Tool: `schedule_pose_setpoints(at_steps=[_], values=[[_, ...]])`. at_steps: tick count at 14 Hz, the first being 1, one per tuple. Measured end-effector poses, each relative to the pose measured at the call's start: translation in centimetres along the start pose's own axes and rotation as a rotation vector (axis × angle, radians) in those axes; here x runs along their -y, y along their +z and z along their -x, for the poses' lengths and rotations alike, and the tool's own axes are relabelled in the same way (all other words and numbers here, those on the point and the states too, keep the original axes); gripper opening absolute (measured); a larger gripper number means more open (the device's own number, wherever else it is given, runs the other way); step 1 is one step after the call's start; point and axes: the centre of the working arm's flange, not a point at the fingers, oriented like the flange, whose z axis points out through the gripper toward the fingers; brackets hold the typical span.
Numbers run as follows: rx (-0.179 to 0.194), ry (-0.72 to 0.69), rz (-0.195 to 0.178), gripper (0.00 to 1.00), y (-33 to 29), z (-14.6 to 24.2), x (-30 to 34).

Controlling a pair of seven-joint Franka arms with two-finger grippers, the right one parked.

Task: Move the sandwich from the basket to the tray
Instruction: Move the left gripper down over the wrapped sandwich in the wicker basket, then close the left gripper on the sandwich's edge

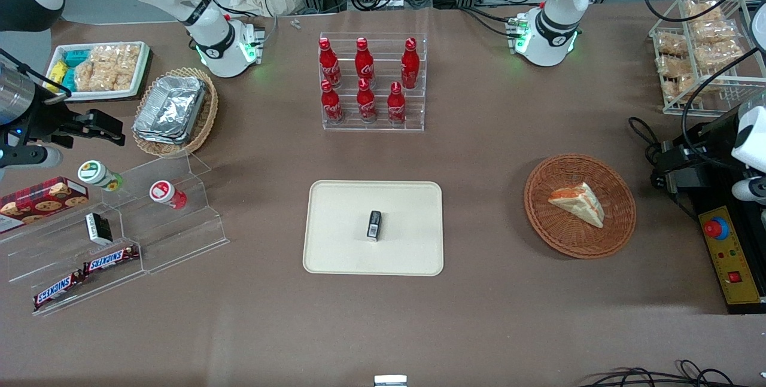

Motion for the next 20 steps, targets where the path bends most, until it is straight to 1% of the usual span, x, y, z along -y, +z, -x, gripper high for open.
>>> schedule_pose_setpoints(at_steps=[3, 5, 7, 8, 9, 11, 13, 17, 19, 20], values=[[0.008, 0.001, 0.002, 1.00, 0.5, -0.2, 0.0], [0.027, -0.044, 0.003, 0.99, 1.5, -0.5, 0.0], [0.063, -0.158, 0.000, 0.98, 3.7, -0.8, -0.3], [0.075, -0.220, -0.002, 0.98, 5.2, -1.0, -0.8], [0.077, -0.298, -0.004, 1.00, 7.2, -1.0, -1.2], [0.067, -0.465, -0.004, 1.00, 11.7, -0.7, -1.8], [0.059, -0.584, 0.001, 1.00, 16.4, 0.1, -2.1], [0.076, -0.692, 0.002, 1.00, 22.5, 1.8, -2.2], [0.097, -0.727, -0.006, 1.00, 24.4, 2.3, -2.2], [0.100, -0.737, -0.005, 1.00, 25.4, 2.5, -2.3]])
